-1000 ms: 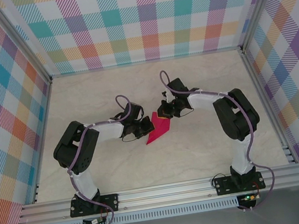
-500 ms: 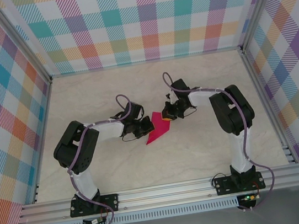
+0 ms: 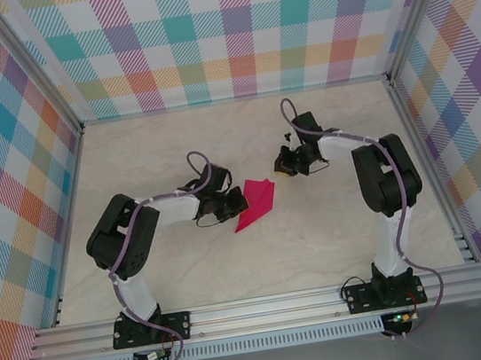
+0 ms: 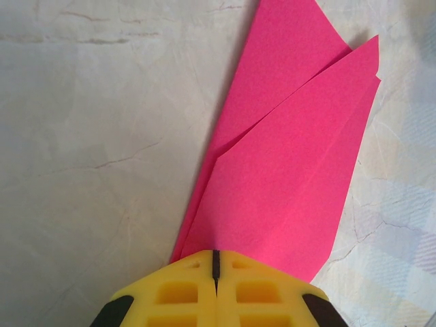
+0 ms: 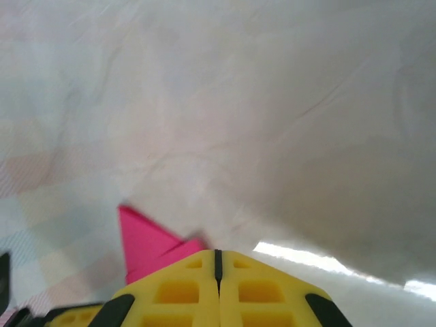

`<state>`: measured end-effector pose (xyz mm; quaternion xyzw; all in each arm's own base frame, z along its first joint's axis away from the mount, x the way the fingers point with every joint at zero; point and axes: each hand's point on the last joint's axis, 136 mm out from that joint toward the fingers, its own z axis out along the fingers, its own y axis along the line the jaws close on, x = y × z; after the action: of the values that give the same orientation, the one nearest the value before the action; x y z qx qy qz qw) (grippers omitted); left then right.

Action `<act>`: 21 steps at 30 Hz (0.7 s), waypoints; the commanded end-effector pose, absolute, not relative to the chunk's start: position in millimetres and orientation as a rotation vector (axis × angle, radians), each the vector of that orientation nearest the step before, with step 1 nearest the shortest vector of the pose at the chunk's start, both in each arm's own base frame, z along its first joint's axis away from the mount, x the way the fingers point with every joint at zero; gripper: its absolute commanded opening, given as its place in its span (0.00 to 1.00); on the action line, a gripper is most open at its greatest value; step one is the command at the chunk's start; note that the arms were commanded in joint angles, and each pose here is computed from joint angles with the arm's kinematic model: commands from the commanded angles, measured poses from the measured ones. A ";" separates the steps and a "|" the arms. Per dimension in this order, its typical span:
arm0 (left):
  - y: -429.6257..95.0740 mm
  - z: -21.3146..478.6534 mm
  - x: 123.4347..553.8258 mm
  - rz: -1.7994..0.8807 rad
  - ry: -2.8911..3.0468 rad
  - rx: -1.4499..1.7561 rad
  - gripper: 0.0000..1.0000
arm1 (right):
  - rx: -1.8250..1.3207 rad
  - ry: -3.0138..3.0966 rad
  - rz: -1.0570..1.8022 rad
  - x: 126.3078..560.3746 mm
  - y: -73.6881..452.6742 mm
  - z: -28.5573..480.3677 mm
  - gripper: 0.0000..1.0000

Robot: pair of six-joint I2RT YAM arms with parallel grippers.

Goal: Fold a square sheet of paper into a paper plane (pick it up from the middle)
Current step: Fourth fold the wing at the center of the table.

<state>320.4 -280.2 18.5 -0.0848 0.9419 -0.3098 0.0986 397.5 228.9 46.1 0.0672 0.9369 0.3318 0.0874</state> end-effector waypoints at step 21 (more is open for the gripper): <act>-240.5 -24.0 285.5 -0.624 2.990 -0.328 0.00 | 0.108 2.937 1.241 323.3 302.4 14.8 0.05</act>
<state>319.8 -279.4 18.8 -0.0860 0.9438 -0.3047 0.0953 328.8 301.2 24.4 0.0322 0.9209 0.3882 -0.0108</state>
